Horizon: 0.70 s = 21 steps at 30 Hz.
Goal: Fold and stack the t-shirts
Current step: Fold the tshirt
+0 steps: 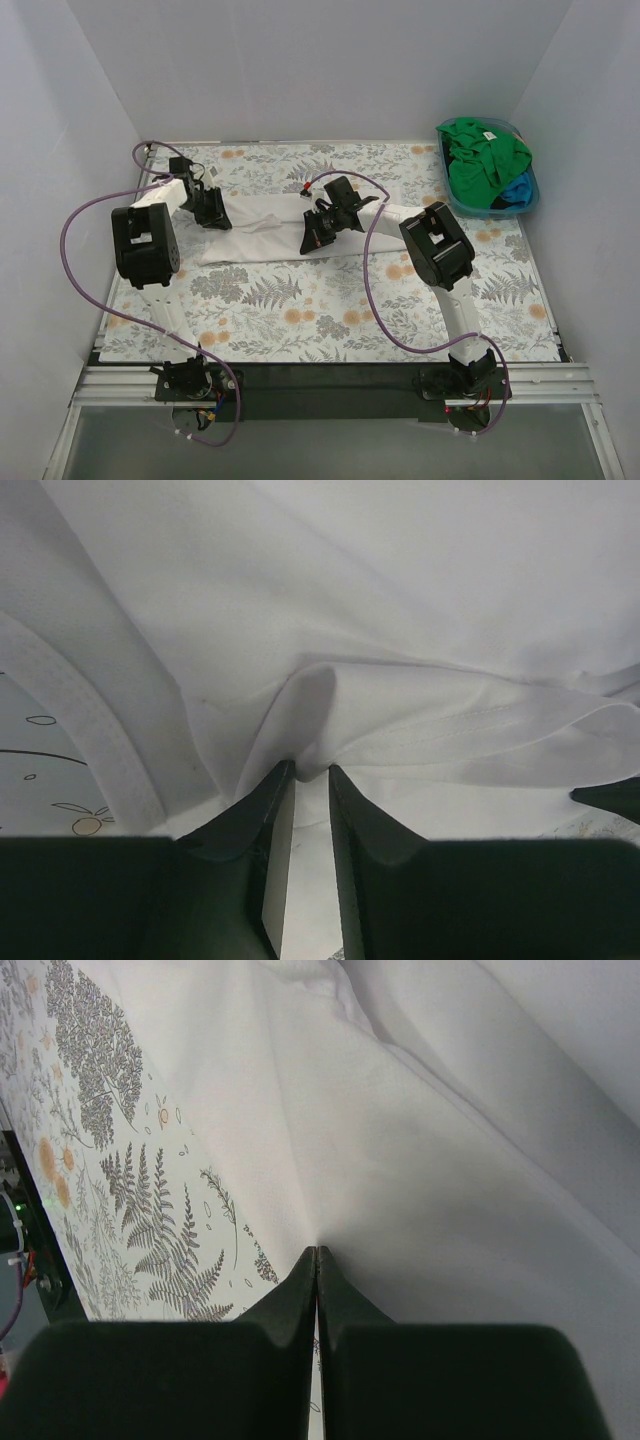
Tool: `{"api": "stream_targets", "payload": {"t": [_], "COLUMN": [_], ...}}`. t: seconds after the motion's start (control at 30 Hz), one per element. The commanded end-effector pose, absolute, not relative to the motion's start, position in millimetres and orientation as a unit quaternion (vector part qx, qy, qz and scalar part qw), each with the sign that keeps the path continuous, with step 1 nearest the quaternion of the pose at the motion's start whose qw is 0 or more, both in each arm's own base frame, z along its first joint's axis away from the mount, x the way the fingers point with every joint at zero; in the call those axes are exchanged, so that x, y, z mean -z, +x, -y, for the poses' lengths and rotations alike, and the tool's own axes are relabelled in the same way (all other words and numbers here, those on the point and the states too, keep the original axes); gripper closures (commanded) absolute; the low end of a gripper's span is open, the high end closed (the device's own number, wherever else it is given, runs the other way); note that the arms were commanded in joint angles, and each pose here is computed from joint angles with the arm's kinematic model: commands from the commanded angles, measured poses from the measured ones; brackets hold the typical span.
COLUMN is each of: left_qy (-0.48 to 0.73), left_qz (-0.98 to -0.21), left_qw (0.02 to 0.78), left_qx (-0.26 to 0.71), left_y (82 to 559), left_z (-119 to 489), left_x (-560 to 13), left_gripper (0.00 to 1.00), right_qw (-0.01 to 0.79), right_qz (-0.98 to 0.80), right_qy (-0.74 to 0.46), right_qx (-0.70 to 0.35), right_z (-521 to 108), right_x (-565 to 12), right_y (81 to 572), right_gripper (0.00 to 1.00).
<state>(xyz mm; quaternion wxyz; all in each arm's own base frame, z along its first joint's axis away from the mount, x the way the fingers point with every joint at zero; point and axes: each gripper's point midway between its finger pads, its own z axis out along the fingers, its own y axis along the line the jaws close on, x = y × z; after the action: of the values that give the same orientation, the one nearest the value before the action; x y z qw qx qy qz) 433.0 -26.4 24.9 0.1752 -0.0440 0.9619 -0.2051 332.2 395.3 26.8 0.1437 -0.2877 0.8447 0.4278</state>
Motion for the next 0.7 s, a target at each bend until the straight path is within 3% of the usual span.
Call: {"api": "stream_targets", "payload": {"t": [0.0, 0.23, 0.47, 0.53, 0.67], "left_qy": [-0.029, -0.032, -0.040, -0.041, -0.041], "left_qz": [-0.952, -0.947, -0.936, -0.932, -0.921], "left_qw": [0.219, 0.230, 0.240, 0.241, 0.264], "left_qx": [0.213, 0.221, 0.253, 0.269, 0.285], "left_y": [450, 467, 490, 493, 502], "left_z": [31, 33, 44, 48, 52], "left_x": [-57, -66, -76, -78, -92], "left_gripper": [0.82, 1.00, 1.00, 0.86, 0.71], "right_qw": [0.120, 0.118, 0.116, 0.118, 0.116], "right_qz": [-0.860, -0.860, -0.860, -0.858, -0.854], "right_qy": [-0.282, -0.281, -0.280, -0.282, -0.284], "right_qx": [-0.409, -0.409, -0.410, -0.412, -0.419], "right_z": [-387, -387, -387, -388, -389], "right_x": [-6, -5, -5, -6, -11], "right_y": [328, 328, 326, 327, 325], "right_gripper": [0.99, 0.99, 0.99, 0.99, 0.99]}}
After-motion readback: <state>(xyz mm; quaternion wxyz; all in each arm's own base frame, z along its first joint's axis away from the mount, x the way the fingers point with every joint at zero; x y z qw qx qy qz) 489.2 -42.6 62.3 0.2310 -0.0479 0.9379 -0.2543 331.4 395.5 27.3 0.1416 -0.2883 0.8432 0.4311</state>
